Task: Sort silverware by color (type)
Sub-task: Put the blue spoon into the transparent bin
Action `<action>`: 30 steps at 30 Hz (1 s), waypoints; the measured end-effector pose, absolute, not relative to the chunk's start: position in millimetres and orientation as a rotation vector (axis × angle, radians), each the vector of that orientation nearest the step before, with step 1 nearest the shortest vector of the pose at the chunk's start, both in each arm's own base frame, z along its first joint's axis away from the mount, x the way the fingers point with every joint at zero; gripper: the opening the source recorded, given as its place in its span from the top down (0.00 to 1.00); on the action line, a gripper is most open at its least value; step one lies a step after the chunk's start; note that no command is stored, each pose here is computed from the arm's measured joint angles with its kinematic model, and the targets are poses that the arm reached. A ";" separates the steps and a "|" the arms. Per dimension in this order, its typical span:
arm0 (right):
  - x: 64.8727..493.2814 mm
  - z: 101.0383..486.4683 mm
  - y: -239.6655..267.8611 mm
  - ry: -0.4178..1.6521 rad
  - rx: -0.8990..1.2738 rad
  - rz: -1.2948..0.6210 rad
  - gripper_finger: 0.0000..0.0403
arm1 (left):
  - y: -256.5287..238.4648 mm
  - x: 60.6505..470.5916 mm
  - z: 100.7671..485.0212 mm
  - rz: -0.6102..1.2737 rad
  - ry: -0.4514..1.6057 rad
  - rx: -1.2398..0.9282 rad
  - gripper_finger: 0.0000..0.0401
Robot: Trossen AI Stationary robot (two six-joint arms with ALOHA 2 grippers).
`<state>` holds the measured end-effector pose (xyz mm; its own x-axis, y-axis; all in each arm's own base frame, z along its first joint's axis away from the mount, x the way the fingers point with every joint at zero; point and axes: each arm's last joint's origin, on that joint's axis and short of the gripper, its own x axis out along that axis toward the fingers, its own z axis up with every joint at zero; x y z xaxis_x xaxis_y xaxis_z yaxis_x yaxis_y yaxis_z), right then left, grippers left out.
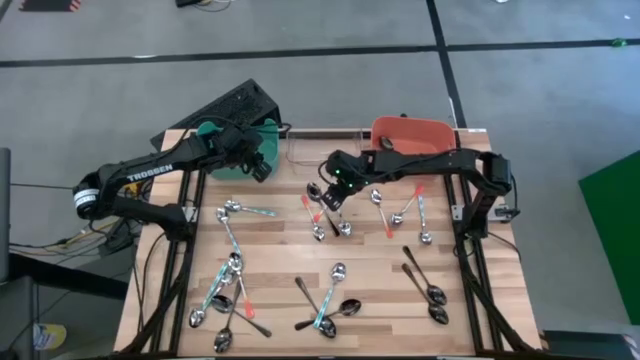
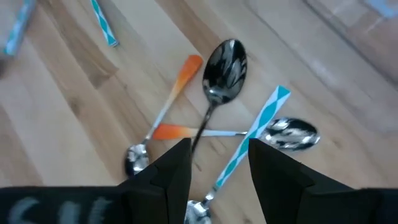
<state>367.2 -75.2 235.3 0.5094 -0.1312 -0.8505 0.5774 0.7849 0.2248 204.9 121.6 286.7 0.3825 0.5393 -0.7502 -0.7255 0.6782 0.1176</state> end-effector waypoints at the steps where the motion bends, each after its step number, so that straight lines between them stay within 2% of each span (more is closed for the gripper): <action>1: 366.9 232.9 -75.2 0.968 0.507 -0.441 0.55 | 122.5 204.5 286.8 0.835 0.846 -0.260 0.72; 3: 363.3 228.6 -74.0 1.026 0.469 -0.425 0.55 | 125.7 202.9 286.9 0.872 0.831 -0.286 0.72; 10: 363.4 231.1 -82.0 0.998 0.482 -0.435 0.55 | 143.6 191.3 286.4 0.944 0.816 -0.349 0.72; 19: 358.8 231.1 -99.4 0.982 0.662 -0.449 0.55 | 168.0 172.5 284.2 0.947 0.802 -0.462 0.72; 24: 363.0 225.7 -93.3 0.998 0.667 -0.436 0.55 | 183.4 168.6 272.0 0.985 0.859 -0.497 0.72; 28: 365.3 210.6 -84.9 1.081 0.694 -0.427 0.55 | 191.7 171.2 257.0 0.933 0.941 -0.522 0.72; 30: 372.4 205.7 -83.1 1.058 0.725 -0.435 0.55 | 194.1 173.4 252.4 0.918 0.964 -0.516 0.72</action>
